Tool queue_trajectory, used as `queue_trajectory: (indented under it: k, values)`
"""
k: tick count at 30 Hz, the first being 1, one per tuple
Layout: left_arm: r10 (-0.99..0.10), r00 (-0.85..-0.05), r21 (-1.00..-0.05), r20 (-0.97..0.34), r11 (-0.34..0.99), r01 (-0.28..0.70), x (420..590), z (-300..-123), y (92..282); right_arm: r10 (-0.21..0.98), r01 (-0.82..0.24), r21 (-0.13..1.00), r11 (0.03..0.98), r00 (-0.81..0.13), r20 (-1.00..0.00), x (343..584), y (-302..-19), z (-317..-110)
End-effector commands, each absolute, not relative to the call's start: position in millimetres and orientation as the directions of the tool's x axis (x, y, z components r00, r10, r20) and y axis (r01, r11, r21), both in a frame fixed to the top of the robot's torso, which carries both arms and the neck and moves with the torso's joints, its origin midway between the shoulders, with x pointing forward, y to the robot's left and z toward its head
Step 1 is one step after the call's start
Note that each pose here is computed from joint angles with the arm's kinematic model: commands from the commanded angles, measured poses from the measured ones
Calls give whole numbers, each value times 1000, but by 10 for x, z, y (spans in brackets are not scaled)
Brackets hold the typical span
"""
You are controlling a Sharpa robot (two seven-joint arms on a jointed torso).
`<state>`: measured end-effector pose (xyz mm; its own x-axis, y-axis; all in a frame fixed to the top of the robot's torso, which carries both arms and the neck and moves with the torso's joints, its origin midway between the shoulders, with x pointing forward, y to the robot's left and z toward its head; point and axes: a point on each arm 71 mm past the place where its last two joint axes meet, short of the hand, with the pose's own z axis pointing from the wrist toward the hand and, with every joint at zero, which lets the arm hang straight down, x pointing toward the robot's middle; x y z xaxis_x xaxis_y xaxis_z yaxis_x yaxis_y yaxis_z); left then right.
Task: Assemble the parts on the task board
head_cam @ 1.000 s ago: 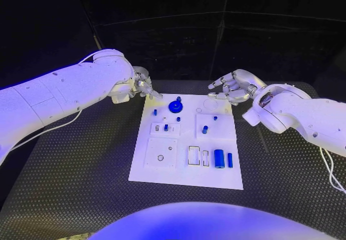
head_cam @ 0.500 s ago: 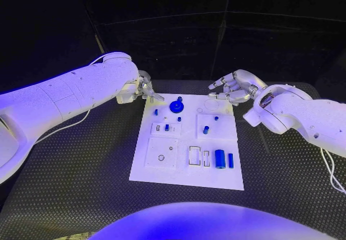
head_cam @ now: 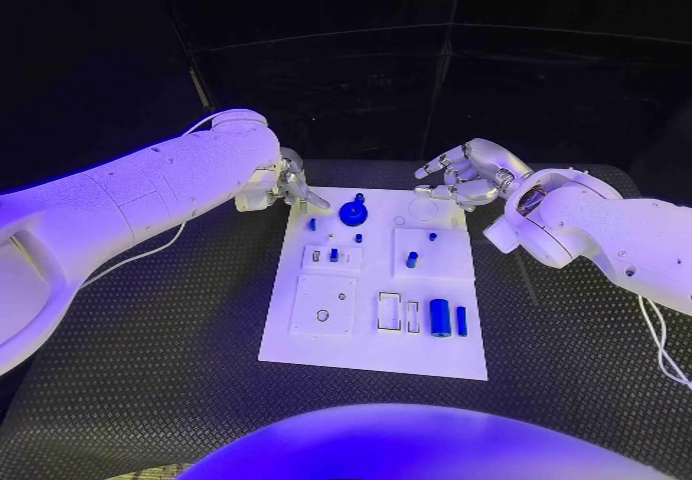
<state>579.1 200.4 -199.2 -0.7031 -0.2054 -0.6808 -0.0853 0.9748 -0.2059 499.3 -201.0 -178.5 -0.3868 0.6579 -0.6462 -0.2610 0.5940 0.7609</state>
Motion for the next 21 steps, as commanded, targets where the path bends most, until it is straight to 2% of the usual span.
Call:
queue_trajectory:
  k: [1, 21]
  values:
    - [-184, -732, -199, -656, 978, -68, 5774, -2011, 1990, 656, -275, 761, 587, -389, -647, 4989, -1988, -1766]
    - [-171, -753, -187, -635, 980, -65, 5743, -2099, 1980, 655, -275, 762, 587, -392, -646, 4998, -1977, -1772]
